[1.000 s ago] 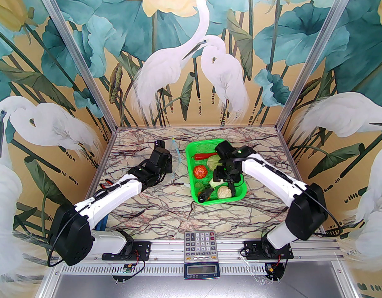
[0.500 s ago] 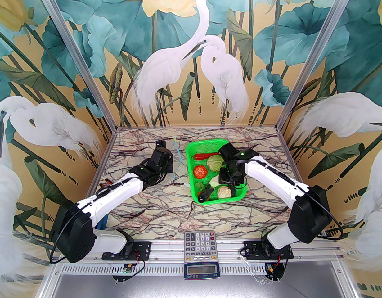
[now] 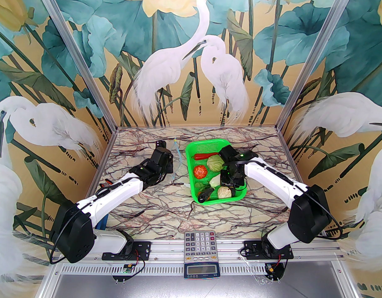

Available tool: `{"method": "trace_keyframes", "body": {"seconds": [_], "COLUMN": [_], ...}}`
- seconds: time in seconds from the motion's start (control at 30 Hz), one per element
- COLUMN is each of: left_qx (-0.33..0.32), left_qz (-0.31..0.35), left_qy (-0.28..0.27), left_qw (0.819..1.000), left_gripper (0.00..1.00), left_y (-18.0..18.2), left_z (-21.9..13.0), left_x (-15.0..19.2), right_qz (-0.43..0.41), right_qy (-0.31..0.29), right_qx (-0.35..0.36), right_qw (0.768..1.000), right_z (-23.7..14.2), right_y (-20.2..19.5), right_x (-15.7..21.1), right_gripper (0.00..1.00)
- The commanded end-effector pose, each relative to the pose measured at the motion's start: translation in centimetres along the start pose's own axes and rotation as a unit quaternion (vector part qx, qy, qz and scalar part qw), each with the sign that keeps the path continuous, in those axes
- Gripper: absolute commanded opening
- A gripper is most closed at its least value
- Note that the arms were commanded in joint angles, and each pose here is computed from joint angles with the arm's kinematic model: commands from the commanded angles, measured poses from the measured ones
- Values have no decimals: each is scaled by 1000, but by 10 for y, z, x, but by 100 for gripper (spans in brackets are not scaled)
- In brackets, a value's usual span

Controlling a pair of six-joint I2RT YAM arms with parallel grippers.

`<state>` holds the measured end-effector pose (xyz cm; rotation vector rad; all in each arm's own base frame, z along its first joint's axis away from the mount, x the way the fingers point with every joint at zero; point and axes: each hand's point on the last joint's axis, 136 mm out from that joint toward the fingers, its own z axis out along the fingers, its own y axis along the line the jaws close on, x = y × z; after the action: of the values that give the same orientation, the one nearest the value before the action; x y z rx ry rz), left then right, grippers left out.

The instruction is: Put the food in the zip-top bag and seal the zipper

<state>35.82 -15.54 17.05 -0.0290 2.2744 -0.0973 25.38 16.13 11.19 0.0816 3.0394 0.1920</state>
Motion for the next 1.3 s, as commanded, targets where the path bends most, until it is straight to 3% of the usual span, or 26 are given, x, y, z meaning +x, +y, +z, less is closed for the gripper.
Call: {"method": "trace_keyframes", "body": {"seconds": [0.0, 0.23, 0.37, 0.5, 0.6, 0.8, 1.03, 1.27], "left_qx": [4, 6, 7, 8, 7, 8, 26, 48], "left_qz": [1, 2, 3, 3, 3, 6, 18, 18], "left_qy": [-5, -2, 0, 2, 3, 5, 8, 3], "left_qw": [1000, 1000, 1000, 1000, 1000, 1000, 999, 999], "left_gripper": [0, 0, 0, 0, 0, 0, 0, 0], "left_y": [0, -1, -2, -2, -2, -2, -12, -23], "left_z": [-3, -1, 0, 1, 1, 2, -1, -6], "left_x": [-6, -4, -3, -2, -1, -1, -10, -24], "right_qz": [3, 6, 7, 7, 8, -4, -44, -85], "right_qy": [14, 14, 20, 22, 22, 10, -60, -119], "right_qx": [13, 23, 16, 13, 11, 6, -44, -144], "right_qw": [1000, 1000, 1000, 1000, 1000, 1000, 996, 979], "right_z": [3, 1, 1, 3, 3, -3, -49, -99], "right_y": [-8, -15, -13, -12, -11, -8, 21, 70], "right_x": [8, 12, 14, 14, 14, 8, -27, -57], "right_gripper": [30, 32, 18, 12, 1, 0, 0, 0]}}
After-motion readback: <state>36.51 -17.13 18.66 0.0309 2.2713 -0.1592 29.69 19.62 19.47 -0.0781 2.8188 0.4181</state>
